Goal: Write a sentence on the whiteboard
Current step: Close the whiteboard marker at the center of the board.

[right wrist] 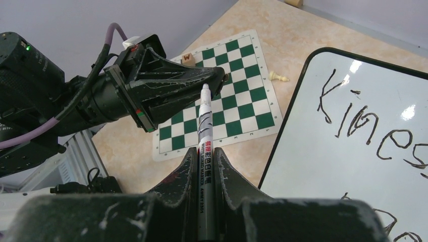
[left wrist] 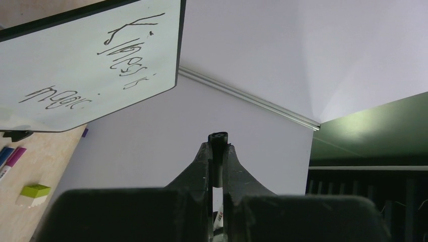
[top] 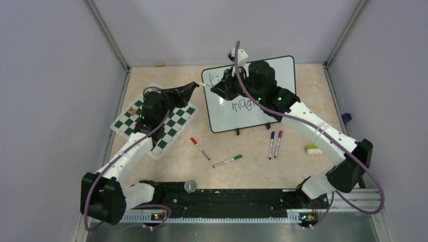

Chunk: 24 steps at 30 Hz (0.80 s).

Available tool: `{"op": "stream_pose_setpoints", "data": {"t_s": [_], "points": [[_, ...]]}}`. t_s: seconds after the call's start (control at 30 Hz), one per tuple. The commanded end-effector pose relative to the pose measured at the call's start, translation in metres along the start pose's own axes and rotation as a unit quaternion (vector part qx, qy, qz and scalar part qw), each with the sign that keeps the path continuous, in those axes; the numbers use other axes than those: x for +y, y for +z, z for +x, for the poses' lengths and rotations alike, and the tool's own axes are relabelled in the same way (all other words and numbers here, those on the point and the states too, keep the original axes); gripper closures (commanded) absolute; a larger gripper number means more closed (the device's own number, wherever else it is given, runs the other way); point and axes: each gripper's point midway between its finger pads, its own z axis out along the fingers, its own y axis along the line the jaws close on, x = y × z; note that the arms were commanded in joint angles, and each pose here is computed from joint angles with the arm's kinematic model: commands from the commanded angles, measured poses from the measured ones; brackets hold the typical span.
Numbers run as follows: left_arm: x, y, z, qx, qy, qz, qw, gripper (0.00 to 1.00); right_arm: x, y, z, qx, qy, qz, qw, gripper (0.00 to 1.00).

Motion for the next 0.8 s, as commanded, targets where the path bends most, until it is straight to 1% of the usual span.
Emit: {"op": "stream_pose_setpoints", "data": {"t_s": [0.0, 0.77], "points": [[-0.017, -0.009, 0.009, 0.013, -0.003, 0.028, 1.000, 1.00, 0.015, -0.002, -0.026, -0.036, -0.015, -0.019, 0.999, 1.00], [-0.028, -0.005, 0.010, 0.012, -0.008, 0.044, 0.999, 1.00, 0.015, -0.001, -0.017, -0.022, -0.010, -0.025, 0.999, 1.00]]}}
